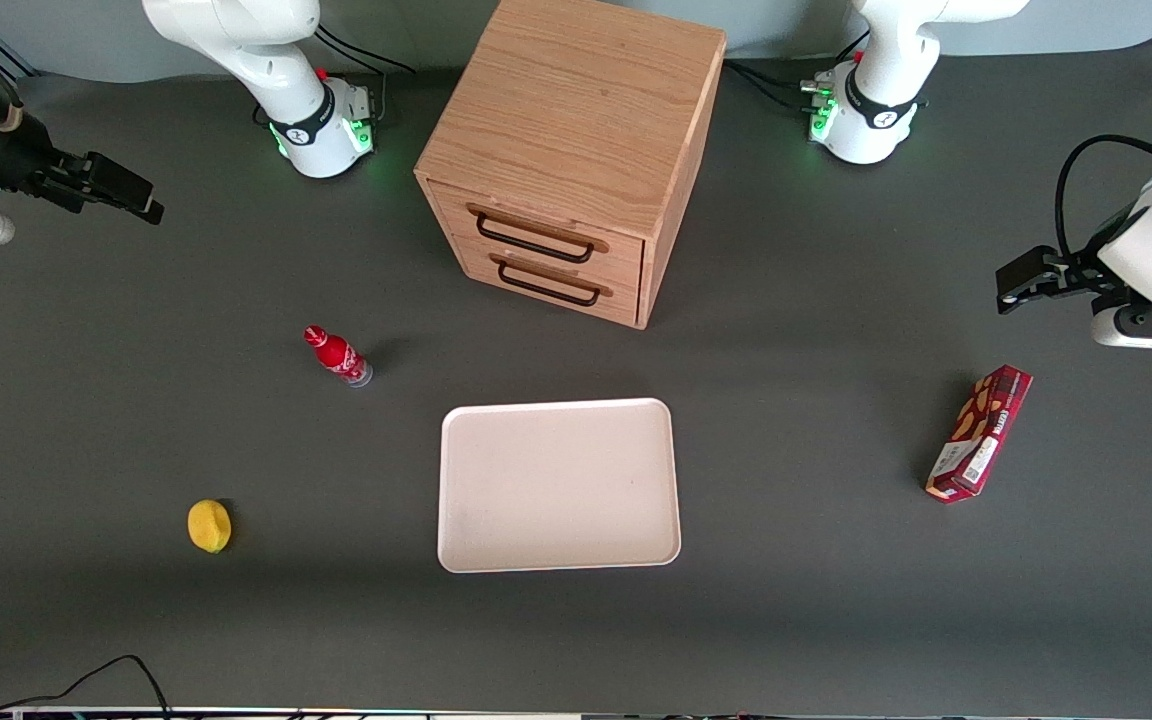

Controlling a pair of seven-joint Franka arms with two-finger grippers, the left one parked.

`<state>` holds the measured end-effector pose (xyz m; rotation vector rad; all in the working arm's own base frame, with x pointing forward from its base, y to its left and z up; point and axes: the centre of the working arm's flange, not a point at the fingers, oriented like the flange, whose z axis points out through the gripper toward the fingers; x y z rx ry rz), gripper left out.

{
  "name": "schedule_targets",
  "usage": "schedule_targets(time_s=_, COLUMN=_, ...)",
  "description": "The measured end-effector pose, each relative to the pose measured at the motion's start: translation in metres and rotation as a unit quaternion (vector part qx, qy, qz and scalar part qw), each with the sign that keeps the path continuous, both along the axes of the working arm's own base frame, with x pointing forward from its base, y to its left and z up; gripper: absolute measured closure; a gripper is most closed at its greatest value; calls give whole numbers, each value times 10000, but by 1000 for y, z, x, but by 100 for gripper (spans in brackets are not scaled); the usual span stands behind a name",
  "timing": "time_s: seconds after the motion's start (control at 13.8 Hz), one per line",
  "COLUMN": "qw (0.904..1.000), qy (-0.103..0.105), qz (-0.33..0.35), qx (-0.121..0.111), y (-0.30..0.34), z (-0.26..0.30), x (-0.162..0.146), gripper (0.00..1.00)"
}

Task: Place coke bottle on tray
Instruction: 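Reach the right gripper down to the red Coca-Cola bottle and grasp it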

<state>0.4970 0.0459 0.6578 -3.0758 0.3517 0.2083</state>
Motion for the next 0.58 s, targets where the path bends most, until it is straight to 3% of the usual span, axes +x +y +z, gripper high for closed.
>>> schedule_targets(time_s=0.58, qw=9990, qy=445, qz=80, qx=-17, y=8, z=-47, x=13, gripper=0)
